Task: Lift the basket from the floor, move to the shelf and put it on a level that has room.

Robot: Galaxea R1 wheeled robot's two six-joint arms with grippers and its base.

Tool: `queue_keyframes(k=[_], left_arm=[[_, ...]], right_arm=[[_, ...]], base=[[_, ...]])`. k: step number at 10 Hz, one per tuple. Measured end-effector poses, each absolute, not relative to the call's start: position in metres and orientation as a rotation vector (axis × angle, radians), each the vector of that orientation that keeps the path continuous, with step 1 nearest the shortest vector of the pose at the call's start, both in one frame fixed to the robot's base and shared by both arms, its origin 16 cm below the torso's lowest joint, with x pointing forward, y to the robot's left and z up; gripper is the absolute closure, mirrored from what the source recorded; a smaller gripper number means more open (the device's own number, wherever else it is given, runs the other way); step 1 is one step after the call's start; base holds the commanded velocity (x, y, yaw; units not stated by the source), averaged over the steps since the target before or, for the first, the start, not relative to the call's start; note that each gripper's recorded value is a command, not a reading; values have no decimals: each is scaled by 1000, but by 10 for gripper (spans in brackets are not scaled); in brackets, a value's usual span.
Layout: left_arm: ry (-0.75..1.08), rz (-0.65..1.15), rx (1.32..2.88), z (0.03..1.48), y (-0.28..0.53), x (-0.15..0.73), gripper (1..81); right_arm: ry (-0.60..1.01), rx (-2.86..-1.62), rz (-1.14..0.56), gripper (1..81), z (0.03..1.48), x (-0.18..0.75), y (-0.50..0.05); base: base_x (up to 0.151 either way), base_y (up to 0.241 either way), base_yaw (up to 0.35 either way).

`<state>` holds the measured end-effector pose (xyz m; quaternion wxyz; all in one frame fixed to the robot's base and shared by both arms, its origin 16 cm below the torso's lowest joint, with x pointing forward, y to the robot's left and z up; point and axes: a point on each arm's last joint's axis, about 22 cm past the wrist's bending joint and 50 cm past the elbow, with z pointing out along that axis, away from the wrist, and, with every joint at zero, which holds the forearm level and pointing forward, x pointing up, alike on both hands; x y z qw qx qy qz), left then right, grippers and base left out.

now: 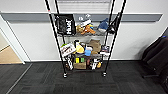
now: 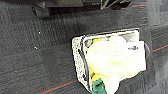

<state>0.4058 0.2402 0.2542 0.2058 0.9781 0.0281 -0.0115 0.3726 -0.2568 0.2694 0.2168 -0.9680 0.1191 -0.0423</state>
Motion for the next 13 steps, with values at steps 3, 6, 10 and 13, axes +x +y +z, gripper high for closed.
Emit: queue_keyframes(k=[3, 6, 10, 13], left_arm=[[62, 24, 2716, 241, 233, 435, 10], [68, 84, 2712, 226, 229, 463, 10], [91, 49, 2754, 185, 238, 475, 10], [97, 1, 2741, 142, 227, 478, 10]], right_arm=[[317, -2659, -159, 10, 254, 402, -242], [294, -2665, -187, 10, 234, 425, -236], [280, -2684, -179, 10, 200, 451, -229], [291, -2696, -107, 10, 154, 440, -230]], base=[[0, 0, 0], [0, 0, 0], [0, 0, 0], [0, 0, 0]])
